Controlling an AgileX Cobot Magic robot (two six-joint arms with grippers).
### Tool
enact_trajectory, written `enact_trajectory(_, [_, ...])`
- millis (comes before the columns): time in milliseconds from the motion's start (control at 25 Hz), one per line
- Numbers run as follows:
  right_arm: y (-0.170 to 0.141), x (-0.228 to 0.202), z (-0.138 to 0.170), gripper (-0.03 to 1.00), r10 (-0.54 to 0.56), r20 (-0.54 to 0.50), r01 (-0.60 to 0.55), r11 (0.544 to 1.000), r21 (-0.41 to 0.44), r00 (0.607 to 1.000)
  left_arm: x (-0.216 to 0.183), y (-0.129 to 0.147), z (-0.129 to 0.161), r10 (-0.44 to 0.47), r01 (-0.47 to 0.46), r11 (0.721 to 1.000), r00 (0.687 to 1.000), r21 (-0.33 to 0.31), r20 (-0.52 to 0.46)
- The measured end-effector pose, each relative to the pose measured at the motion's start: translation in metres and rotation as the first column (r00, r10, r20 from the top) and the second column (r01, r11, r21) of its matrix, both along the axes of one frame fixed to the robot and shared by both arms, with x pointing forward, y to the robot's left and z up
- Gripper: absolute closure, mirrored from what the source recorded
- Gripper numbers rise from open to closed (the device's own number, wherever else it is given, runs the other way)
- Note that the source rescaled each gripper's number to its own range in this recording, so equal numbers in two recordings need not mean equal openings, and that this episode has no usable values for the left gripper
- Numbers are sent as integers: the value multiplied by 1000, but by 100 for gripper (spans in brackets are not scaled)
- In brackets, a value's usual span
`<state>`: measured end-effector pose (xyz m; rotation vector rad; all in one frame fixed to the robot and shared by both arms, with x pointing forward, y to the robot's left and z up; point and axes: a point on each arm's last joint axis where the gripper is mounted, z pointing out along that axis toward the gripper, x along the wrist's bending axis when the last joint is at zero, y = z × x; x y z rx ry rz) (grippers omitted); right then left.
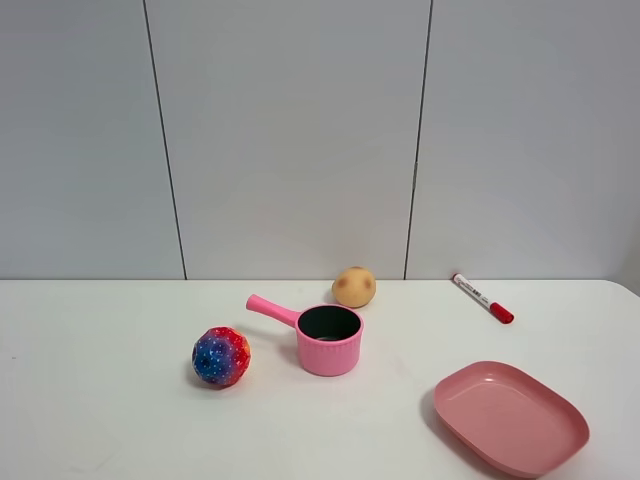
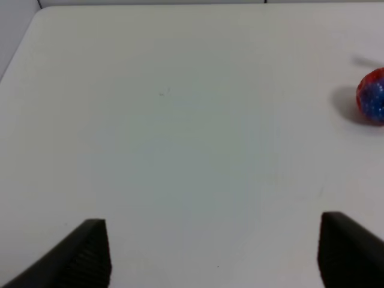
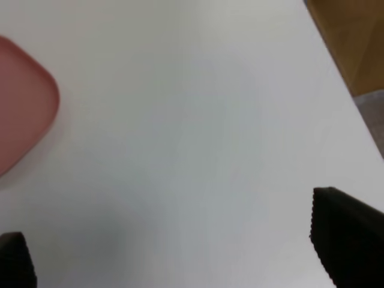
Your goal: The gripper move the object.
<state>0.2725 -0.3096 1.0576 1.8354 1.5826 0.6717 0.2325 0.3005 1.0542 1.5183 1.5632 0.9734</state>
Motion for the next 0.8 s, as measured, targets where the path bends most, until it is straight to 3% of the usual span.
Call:
enact_trajectory(400, [4, -33, -7, 8, 12, 233, -21, 999, 38, 973, 0, 0, 0, 0, 0, 1000, 1000, 1, 0])
enact_trajectory(800, [5, -39, -8, 9, -81, 269, 73, 997, 39, 960, 0, 0, 0, 0, 0, 1000, 1000, 1, 0])
